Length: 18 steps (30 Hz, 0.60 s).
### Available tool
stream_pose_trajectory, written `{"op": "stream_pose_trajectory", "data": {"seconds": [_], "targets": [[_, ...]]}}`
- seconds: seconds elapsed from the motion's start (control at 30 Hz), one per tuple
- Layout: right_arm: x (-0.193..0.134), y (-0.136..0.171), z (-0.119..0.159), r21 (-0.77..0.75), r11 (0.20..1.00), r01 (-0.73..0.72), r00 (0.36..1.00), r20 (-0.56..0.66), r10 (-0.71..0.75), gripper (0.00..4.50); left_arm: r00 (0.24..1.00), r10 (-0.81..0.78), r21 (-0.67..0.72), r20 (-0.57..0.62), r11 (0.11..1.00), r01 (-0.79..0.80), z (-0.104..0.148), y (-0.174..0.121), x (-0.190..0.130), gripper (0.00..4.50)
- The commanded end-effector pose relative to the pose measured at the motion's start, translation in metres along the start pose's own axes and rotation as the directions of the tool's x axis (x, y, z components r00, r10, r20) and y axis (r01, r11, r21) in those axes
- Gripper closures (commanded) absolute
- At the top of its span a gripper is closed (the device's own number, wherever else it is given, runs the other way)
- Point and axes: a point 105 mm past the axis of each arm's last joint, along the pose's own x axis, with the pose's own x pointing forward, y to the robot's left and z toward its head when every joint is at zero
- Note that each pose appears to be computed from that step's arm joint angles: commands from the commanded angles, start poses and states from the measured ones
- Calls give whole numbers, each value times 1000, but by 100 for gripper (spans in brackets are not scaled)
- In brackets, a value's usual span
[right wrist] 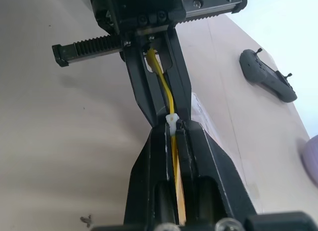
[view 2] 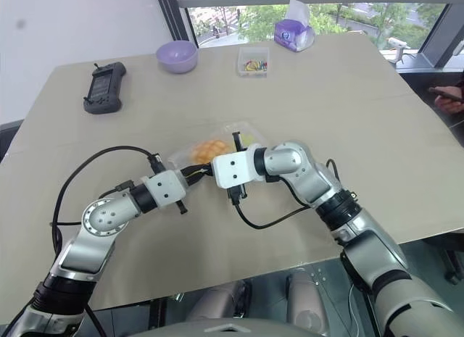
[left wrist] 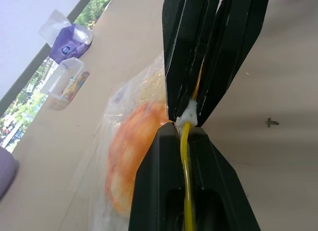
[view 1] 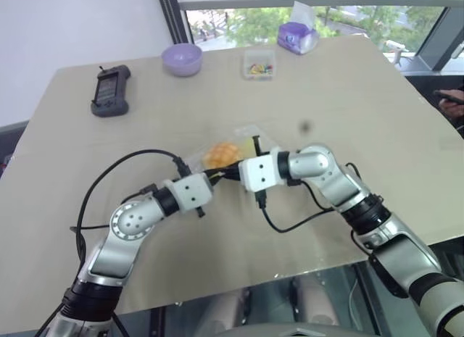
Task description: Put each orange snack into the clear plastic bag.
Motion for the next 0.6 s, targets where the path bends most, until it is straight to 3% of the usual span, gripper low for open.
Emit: {"op": "stream_pose_trajectory", "data": {"seconds": [0.03, 0.3, 0.6], "targets": [[-16, -6, -17, 14, 999, 38, 996, -83, -37, 447, 999, 41, 32, -13, 999, -40, -2, 14, -8, 450], [-25, -9, -31, 27, 998, 59, 987, -152, -55, 447, 997, 54, 62, -55, 997, -50, -10, 24, -15, 450], [-35, -6, -48, 50, 996, 70, 971, -234, -56, 447, 968, 131, 182, -213, 979, -93, -43, 48, -28, 450]]}}
